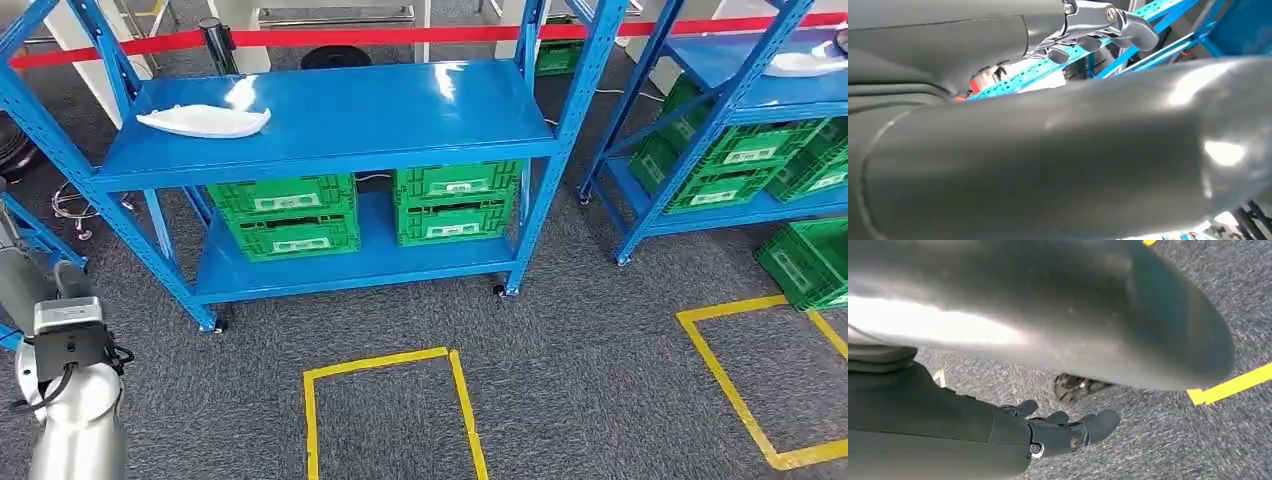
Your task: Take the parts from the cabinet and place them on the table.
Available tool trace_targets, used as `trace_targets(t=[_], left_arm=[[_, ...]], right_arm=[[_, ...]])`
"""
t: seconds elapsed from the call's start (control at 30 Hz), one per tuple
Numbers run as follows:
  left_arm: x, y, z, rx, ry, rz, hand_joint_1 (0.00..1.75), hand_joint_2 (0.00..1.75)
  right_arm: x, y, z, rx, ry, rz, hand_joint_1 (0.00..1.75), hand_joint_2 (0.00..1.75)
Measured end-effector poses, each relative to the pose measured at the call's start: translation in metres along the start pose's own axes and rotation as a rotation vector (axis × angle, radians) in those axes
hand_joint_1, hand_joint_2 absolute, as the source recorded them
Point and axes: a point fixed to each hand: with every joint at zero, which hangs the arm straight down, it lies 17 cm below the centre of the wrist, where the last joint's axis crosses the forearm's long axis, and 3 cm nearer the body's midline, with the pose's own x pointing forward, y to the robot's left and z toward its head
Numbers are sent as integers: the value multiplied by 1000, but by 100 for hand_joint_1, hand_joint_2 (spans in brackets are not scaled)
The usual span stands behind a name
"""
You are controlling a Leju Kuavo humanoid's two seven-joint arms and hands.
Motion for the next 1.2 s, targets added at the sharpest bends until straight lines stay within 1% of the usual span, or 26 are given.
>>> trace_targets(t=[0.27,0.43,0.57,1.0,1.2], left_arm=[[5,-6,0,-14,0,13,0,0],[11,-6,-10,-8,-21,14,0,0],[8,-7,-4,-17,-7,14,0,0],[11,-7,-1,-22,-11,13,0,0],[9,-11,6,-40,2,16,0,0]], right_arm=[[1,-4,1,-8,-24,0,0,0],[9,-3,0,-5,-48,9,0,0],[6,-3,0,-8,-44,15,0,0],[6,-2,0,-11,-39,15,0,0],[7,0,1,1,-66,1,0,0]])
